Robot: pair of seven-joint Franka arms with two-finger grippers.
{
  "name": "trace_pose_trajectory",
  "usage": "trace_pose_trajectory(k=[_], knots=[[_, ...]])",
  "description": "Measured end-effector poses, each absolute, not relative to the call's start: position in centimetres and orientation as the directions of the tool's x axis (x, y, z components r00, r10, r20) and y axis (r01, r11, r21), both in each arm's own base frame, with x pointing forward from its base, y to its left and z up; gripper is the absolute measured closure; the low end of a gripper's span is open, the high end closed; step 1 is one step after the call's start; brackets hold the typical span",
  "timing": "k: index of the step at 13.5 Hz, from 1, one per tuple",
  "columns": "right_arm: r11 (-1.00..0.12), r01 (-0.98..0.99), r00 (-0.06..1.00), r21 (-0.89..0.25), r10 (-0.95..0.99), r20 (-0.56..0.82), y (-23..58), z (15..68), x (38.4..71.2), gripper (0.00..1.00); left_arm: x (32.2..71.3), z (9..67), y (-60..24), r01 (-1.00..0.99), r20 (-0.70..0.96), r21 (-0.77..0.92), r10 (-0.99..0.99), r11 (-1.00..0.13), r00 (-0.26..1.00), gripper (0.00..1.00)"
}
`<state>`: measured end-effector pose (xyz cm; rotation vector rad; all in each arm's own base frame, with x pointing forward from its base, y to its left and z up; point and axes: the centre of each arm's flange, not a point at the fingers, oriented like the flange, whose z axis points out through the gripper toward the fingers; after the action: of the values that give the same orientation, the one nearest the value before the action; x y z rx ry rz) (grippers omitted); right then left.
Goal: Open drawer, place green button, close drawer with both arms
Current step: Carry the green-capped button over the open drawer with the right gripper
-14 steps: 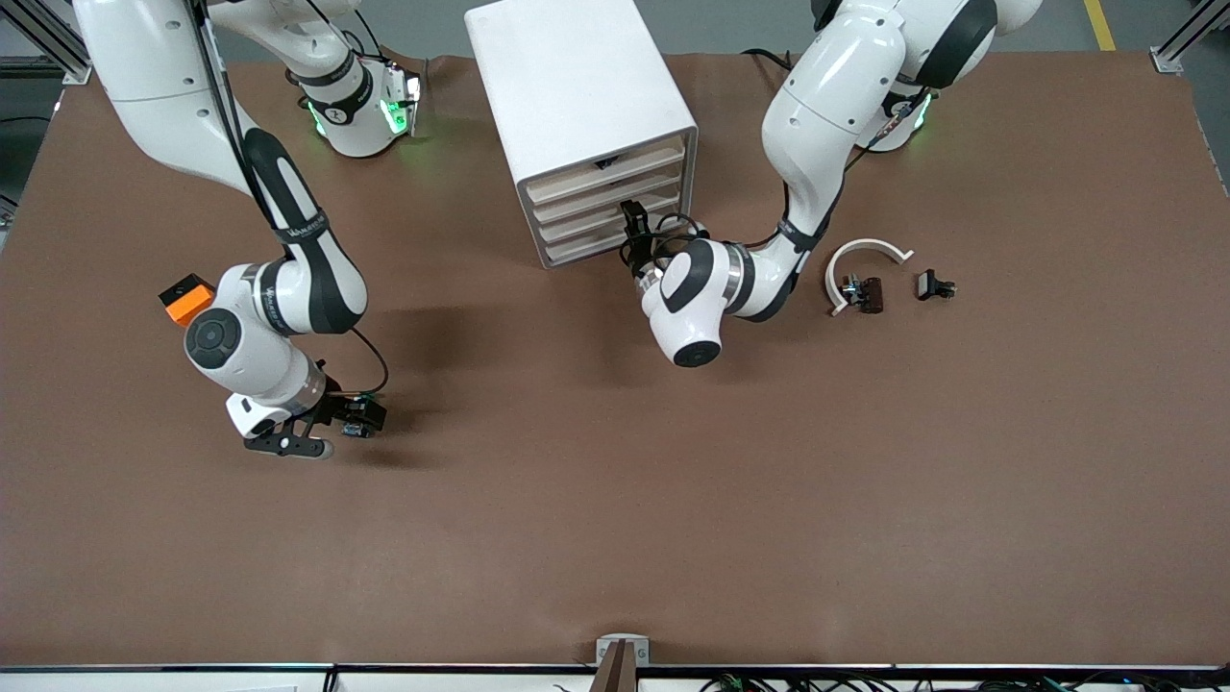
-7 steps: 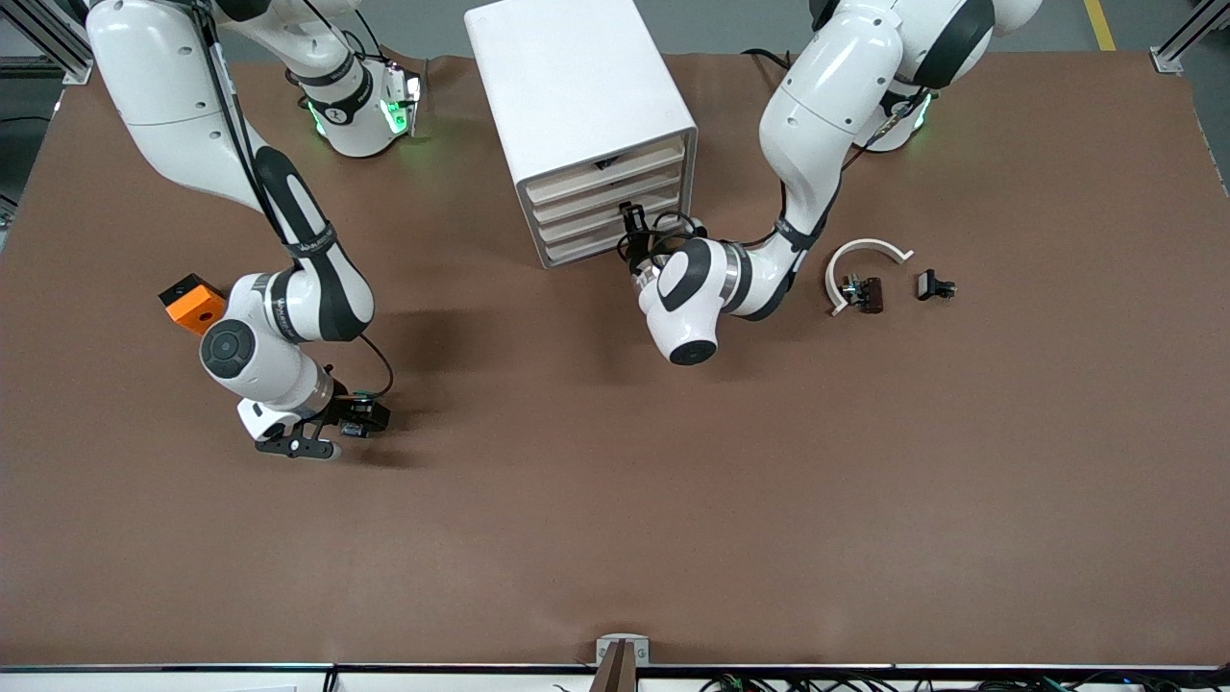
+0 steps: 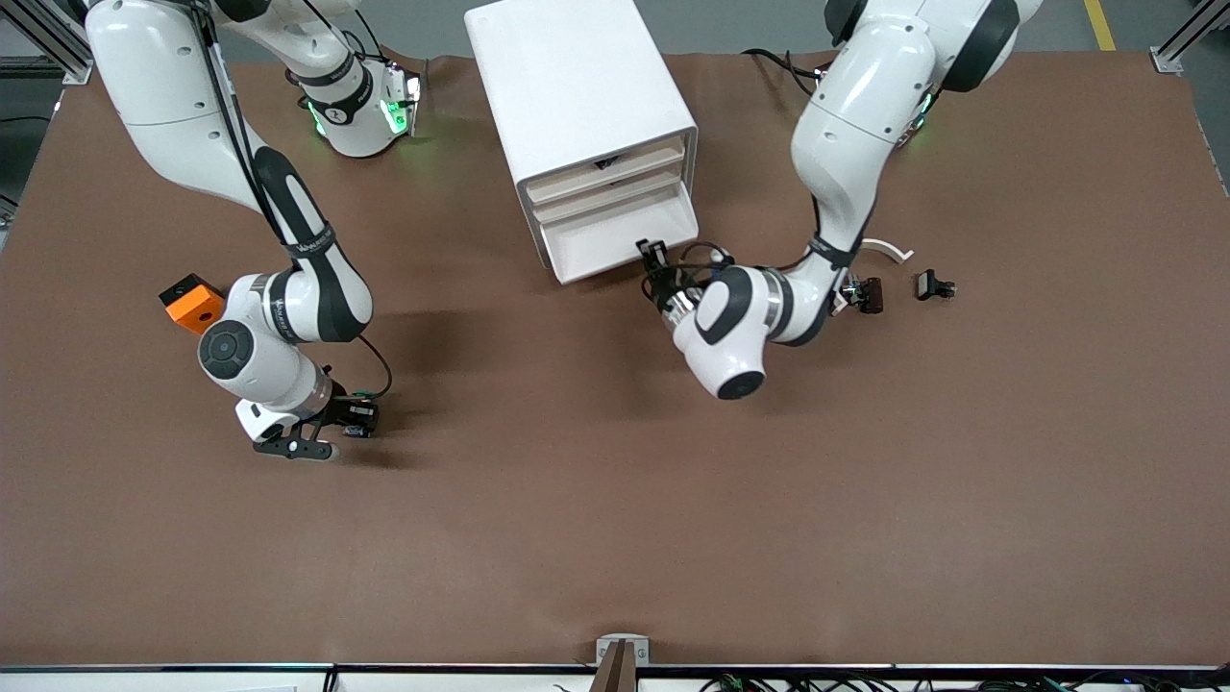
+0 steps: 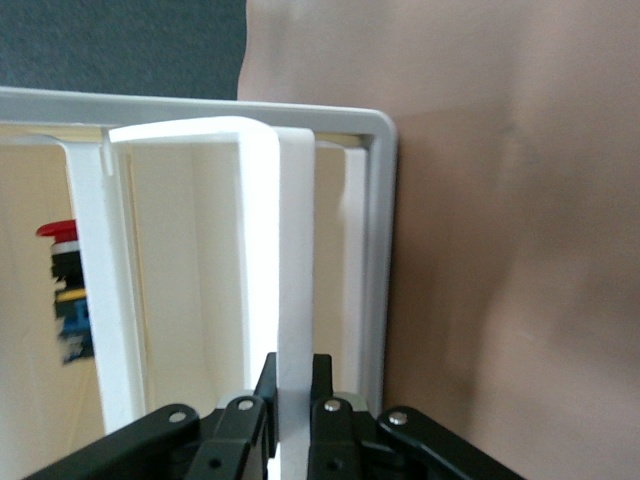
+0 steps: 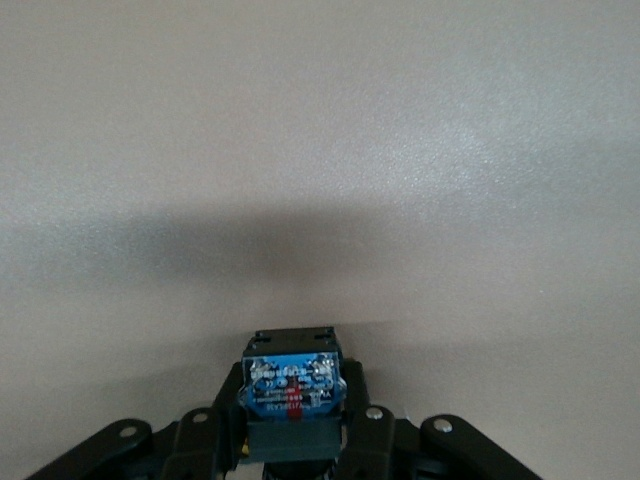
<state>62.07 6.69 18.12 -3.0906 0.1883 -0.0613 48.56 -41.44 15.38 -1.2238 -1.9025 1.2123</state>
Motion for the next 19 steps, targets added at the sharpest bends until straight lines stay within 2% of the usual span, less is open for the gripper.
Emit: trace_pose_trajectory(k=[2,4,5,6,8,11,13,19], knots=[[-0.987,-0.151,0.988,-0.048,-0.151,0.011,6.9,19.5,62.5,0.59,51.2,16.2,-39.4,0.411,-0.031,-0.894,0.888,0.181,-0.46,0.86],[-0.973,-0.224,0.974,-0.049,-0.222,-0.043,8.2,23.2,63.1,0.59,52.8,16.6,-38.0,0.421,-0.044,-0.887,0.873,0.19,-0.485,0.86],[-0.963,-0.266,0.963,-0.048,-0.263,-0.062,9.8,25.7,63.2,0.59,53.6,16.7,-37.5,0.434,-0.054,-0.879,0.864,0.197,-0.501,0.8],[-0.949,-0.311,0.949,-0.05,-0.307,-0.063,12.2,28.3,62.9,0.59,54.4,17.1,-37.2,0.446,-0.066,-0.873,0.856,0.2,-0.513,0.71],[-0.92,-0.388,0.92,-0.05,-0.385,-0.07,18.4,32.1,61.0,0.59,55.3,17.9,-37.0,0.46,-0.082,-0.866,0.85,0.198,-0.521,0.47],[-0.869,-0.492,0.87,-0.054,-0.488,-0.068,28.7,34.6,56.8,0.59,56.7,19.3,-36.5,0.481,-0.108,-0.856,0.843,0.19,-0.527,0.14],[-0.842,-0.536,0.844,-0.058,-0.533,-0.068,35.0,35.2,53.6,0.59,58.3,20.9,-35.5,0.528,-0.119,-0.827,0.857,0.194,-0.501,0.0],[-0.767,-0.639,0.769,-0.051,-0.635,-0.074,45.3,36.0,46.4,0.59,62.7,29.1,-31.2,0.745,-0.085,-0.619,0.921,0.249,-0.379,0.0]])
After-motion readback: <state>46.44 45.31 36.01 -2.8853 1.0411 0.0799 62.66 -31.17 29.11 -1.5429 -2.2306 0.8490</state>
